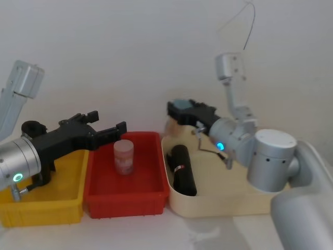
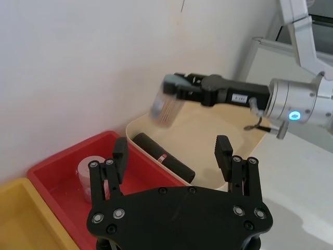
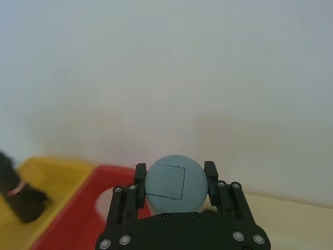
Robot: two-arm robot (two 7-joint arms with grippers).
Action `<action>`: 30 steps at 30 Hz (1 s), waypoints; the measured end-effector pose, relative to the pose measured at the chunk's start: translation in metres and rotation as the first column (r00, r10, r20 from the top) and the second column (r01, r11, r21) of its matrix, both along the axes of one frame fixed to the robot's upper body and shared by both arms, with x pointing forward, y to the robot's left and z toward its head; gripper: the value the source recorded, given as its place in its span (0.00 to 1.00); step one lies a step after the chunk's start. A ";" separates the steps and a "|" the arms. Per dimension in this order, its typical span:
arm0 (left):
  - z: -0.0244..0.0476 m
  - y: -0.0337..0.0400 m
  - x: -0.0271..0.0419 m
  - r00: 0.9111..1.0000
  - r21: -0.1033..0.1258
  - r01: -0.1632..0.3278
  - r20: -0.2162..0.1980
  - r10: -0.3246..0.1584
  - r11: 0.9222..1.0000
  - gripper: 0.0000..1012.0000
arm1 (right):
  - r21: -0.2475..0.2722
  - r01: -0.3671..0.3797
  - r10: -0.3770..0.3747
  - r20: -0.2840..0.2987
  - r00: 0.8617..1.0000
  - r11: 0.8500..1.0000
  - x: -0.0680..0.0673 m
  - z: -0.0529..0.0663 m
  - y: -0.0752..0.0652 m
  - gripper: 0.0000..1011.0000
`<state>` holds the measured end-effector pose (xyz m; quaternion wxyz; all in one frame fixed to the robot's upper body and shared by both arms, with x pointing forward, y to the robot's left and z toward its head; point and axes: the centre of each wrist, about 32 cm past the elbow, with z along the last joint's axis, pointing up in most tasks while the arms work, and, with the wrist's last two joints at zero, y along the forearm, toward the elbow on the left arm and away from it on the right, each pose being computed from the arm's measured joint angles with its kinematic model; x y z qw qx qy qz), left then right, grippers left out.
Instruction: Pick up the garbage bag with the one hand and transfer it to the other hand.
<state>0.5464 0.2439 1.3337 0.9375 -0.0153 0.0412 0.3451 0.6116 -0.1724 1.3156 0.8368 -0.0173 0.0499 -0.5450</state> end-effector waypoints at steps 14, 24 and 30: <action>0.0000 0.0000 0.0000 1.000 0.000 0.000 0.000 0.000 1.000 0.99 | 0.028 0.082 -0.084 0.082 0.993 0.996 -0.006 -0.012 -0.039 0.95; 0.0000 0.0000 0.0000 1.000 0.000 0.000 0.000 0.000 1.000 0.99 | 0.015 -0.002 0.000 0.132 0.991 1.000 -0.033 -0.034 -0.045 0.99; 0.0000 0.0000 0.0000 1.000 0.000 0.000 0.000 0.000 1.000 0.99 | -0.004 -0.077 0.077 0.156 0.985 0.997 -0.054 -0.048 -0.042 0.99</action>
